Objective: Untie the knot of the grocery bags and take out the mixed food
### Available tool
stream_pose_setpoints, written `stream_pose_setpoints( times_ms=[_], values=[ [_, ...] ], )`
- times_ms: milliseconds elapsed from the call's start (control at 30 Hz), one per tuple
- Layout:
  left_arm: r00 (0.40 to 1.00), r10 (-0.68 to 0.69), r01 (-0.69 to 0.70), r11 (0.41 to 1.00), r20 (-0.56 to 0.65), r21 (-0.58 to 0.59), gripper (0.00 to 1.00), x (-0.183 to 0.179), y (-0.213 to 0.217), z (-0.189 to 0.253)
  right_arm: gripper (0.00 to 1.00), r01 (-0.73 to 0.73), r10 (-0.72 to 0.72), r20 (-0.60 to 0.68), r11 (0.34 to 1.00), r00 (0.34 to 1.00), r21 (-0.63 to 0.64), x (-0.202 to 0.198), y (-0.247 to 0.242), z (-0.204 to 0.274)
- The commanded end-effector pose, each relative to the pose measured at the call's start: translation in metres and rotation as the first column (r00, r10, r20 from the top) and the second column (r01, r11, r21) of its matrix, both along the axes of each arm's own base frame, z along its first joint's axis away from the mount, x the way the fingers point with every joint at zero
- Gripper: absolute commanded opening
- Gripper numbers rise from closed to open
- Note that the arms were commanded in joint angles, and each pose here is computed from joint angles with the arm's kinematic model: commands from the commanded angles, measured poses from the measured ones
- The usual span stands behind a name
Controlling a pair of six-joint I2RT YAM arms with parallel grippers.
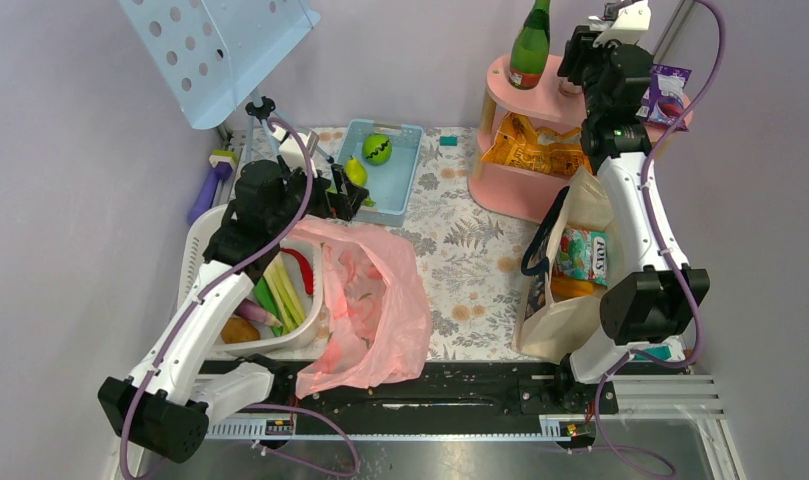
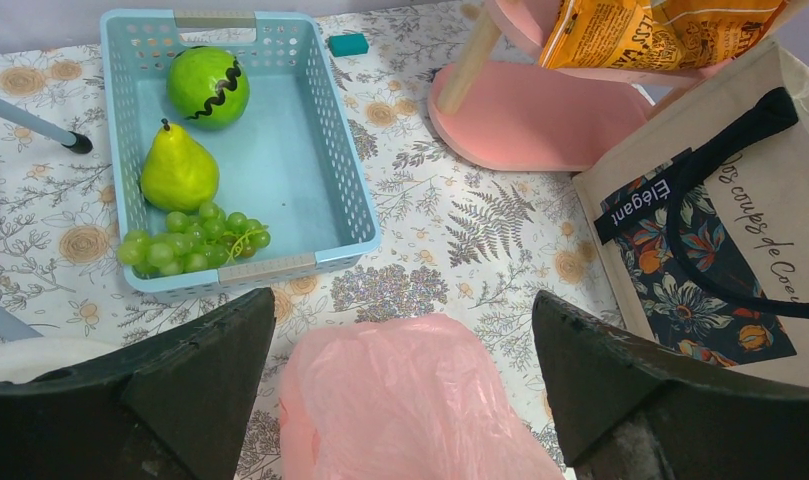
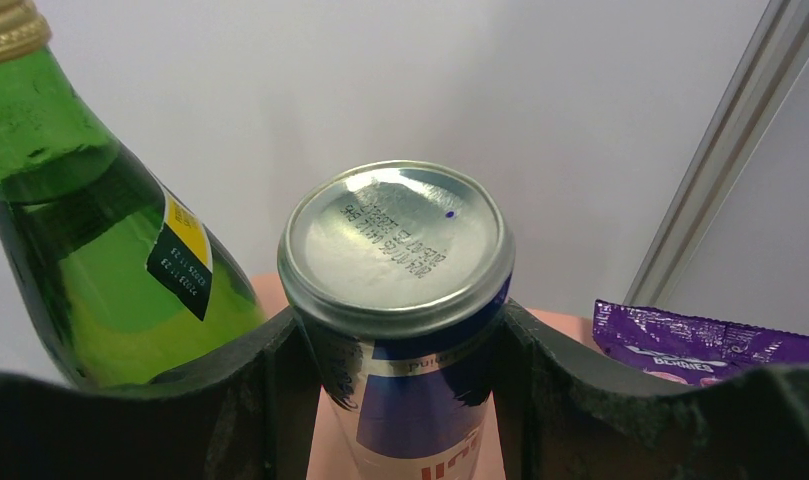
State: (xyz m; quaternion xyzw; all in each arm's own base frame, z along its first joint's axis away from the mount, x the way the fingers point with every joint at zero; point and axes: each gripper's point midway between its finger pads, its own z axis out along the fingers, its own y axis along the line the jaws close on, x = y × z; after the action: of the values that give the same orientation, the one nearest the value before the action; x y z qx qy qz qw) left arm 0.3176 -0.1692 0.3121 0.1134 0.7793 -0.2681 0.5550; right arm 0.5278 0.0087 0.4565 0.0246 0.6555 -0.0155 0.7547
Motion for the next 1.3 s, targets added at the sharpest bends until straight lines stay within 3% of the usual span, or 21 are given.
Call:
stream_pose_setpoints(
  times_ms=[0,233,400,733,1000,1267],
  values=[
    [0.999,0.009,-0.008,1.000,0.045,-0.010,0.99,0.005,0.002,0.011,0.06,-0.021,0.019,0.154,1.000,0.988,0.012,-0.012,0.003,0.055],
    [0.999,0.010,-0.010,1.000,0.047,-0.011,0.99,0.005,0.003,0.012,0.16,-0.016,0.014,0.139,1.000,0.990,0.010,-0.009,0.002,0.048],
    [0.999,0.011,-0.011,1.000,0.046,-0.012,0.99,0.005,0.003,0.011,0.45,-0.009,0.008,0.140,1.000,0.990,0.007,-0.009,0.001,0.048],
    [0.999,0.015,-0.014,1.000,0.051,-0.007,0.99,0.003,0.005,0.011,0.88,-0.010,0.011,0.145,1.000,0.989,-0.010,-0.011,0.001,0.050],
    [0.999,0.014,-0.013,1.000,0.052,-0.013,0.99,0.002,0.005,0.012,0.99,0.017,-0.013,0.158,1.000,0.987,-0.026,-0.021,-0.005,0.056],
    [0.999,0.010,-0.009,1.000,0.053,-0.019,0.99,0.001,0.004,0.013,0.99,0.008,-0.002,0.160,0.999,0.987,-0.040,-0.052,-0.004,0.066]
  ],
)
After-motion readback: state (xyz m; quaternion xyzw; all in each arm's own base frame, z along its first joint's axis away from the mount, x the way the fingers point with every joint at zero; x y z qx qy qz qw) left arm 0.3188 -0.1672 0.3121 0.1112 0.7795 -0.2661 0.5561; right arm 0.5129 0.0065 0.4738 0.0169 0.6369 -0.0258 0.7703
